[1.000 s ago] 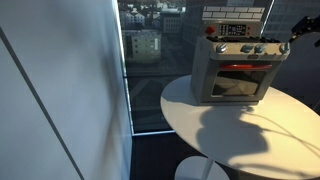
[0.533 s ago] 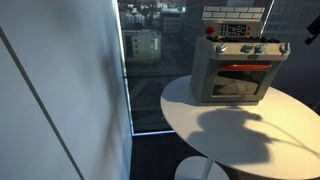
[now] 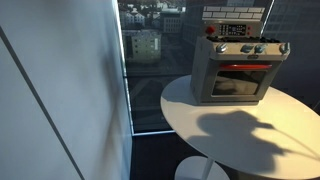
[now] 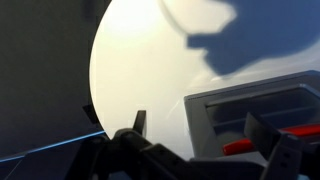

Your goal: Turn the last knob on the stove anti-clockwise

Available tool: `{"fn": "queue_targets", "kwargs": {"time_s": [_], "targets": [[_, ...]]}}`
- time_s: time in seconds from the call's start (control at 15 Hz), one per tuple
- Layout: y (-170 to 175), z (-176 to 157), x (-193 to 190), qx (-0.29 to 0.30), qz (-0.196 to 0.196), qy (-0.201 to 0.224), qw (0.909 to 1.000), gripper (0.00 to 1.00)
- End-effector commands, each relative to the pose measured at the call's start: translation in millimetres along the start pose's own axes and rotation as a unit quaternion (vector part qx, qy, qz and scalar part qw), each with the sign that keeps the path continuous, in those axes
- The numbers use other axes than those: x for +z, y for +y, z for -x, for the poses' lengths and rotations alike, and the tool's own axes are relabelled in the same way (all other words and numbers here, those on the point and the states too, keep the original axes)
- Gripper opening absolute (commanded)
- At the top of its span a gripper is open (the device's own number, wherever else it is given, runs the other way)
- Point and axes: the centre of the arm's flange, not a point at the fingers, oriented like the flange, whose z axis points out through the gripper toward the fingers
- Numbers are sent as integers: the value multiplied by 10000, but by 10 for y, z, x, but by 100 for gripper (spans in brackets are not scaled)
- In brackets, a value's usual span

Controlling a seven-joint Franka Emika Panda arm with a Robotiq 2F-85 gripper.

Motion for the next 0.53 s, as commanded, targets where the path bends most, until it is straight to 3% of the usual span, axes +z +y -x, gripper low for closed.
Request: {"fn": "queue_targets", "kwargs": {"time_s": [0.0, 0.47], "targets": [[92, 54, -45, -82, 21, -168, 9998, 100], [55, 25, -4, -16, 37, -110, 9999, 100]]}}
